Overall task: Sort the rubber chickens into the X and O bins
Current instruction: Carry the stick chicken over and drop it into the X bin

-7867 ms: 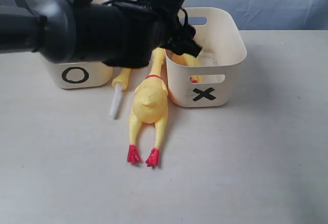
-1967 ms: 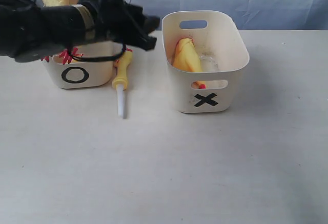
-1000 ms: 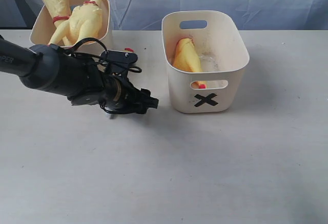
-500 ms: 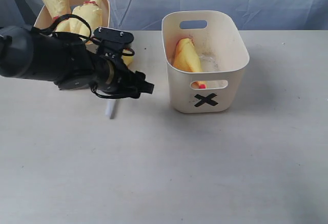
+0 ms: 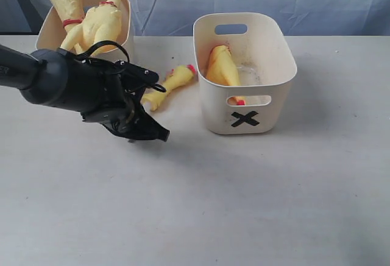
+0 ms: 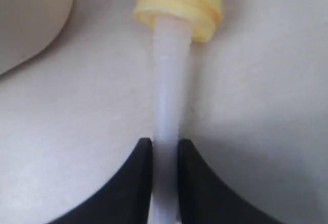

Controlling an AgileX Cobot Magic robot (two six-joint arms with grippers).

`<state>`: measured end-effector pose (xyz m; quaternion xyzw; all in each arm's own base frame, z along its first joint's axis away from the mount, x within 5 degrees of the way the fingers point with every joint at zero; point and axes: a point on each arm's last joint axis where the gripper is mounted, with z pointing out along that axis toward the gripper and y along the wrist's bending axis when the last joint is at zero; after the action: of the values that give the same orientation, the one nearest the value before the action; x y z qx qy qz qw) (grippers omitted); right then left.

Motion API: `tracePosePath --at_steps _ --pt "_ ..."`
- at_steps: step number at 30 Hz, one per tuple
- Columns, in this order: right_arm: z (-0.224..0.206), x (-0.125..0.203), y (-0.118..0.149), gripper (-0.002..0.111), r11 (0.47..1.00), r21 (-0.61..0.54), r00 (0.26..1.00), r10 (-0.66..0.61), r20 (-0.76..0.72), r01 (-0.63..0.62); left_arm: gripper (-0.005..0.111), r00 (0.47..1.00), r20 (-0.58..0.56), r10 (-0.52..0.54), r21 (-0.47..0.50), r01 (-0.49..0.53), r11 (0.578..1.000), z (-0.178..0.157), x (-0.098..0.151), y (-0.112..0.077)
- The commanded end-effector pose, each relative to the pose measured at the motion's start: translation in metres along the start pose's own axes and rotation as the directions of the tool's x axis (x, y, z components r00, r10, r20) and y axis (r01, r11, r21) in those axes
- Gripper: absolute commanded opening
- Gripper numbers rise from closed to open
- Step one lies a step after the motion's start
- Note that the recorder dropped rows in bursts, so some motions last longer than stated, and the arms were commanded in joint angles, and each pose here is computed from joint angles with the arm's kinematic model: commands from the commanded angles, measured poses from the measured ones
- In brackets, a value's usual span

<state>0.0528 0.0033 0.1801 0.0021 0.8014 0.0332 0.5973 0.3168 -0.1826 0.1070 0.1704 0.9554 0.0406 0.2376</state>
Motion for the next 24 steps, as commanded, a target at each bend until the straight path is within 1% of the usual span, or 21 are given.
tracePosePath --at_steps 1,5,8,9,10,11,12,13,14,16,17,19,20,21,22,24 --pt "0.000 0.000 0.000 0.000 1.000 -0.003 1.000 -0.002 0.013 0.003 0.000 0.999 0.043 -0.033 0.027 0.032 0.999 -0.018 -0.006 0.001" --pt "0.000 0.000 0.000 0.000 1.000 -0.003 1.000 -0.002 0.013 0.003 0.000 0.976 0.204 -0.075 0.129 0.049 0.990 -0.055 -0.027 0.001" --pt "0.000 0.000 0.000 0.000 1.000 -0.003 1.000 -0.002 0.013 0.003 0.000 0.932 0.337 -0.137 0.232 0.058 0.971 -0.088 -0.044 0.001" --pt "0.000 0.000 0.000 0.000 1.000 -0.003 1.000 -0.002 0.013 0.003 0.000 0.910 0.380 -0.168 0.271 0.064 0.960 -0.099 -0.050 0.000" --pt "0.000 0.000 0.000 0.000 1.000 -0.003 1.000 -0.002 0.013 0.003 0.000 0.867 0.459 -0.197 0.336 0.036 0.941 -0.118 -0.061 -0.001" --pt "0.000 0.000 0.000 0.000 1.000 -0.003 1.000 -0.002 0.013 0.003 0.000 0.845 0.492 -0.209 0.362 0.020 0.932 -0.127 -0.067 -0.002" --pt "0.000 0.000 0.000 0.000 1.000 -0.003 1.000 -0.002 0.013 0.003 0.000 0.805 0.546 -0.232 0.406 -0.012 0.914 -0.139 -0.077 -0.005" --pt "0.000 0.000 0.000 0.000 1.000 -0.003 1.000 -0.002 0.013 0.003 0.000 0.790 0.565 -0.240 0.422 -0.026 0.906 -0.144 -0.081 -0.006" --pt "0.000 0.000 0.000 0.000 1.000 -0.003 1.000 -0.002 0.013 0.003 0.000 0.751 0.607 -0.260 0.468 -0.074 0.881 -0.152 -0.087 -0.010" --pt "0.000 0.000 0.000 0.000 1.000 -0.004 1.000 0.000 0.010 0.000 0.000 0.711 0.644 -0.282 0.514 -0.128 0.848 -0.158 -0.091 -0.015" --pt "0.000 0.000 0.000 0.000 1.000 -0.004 1.000 0.000 0.010 0.000 0.000 0.712 0.643 -0.282 0.512 -0.126 0.850 -0.158 -0.091 -0.015" --pt "0.000 0.000 0.000 0.000 1.000 -0.004 1.000 0.000 0.010 0.000 0.000 0.741 0.633 -0.226 0.440 -0.104 0.892 -0.154 -0.091 -0.010" --pt "0.000 0.000 0.000 0.000 1.000 -0.004 1.000 0.000 0.010 0.000 0.000 0.750 0.626 -0.213 0.419 -0.094 0.903 -0.153 -0.091 -0.008" --pt "0.000 0.000 0.000 0.000 1.000 -0.004 1.000 0.000 0.010 0.000 0.000 0.764 0.608 -0.219 0.403 -0.059 0.913 -0.153 -0.092 -0.005" --pt "0.000 0.000 0.000 0.000 1.000 -0.004 1.000 0.000 0.010 0.000 0.000 0.763 0.602 -0.236 0.409 -0.040 0.912 -0.154 -0.094 -0.004" --pt "0.000 0.000 0.000 0.000 1.000 -0.004 1.000 0.000 0.010 0.000 0.000 0.735 0.626 -0.262 0.427 -0.042 0.903 -0.164 -0.103 -0.004"
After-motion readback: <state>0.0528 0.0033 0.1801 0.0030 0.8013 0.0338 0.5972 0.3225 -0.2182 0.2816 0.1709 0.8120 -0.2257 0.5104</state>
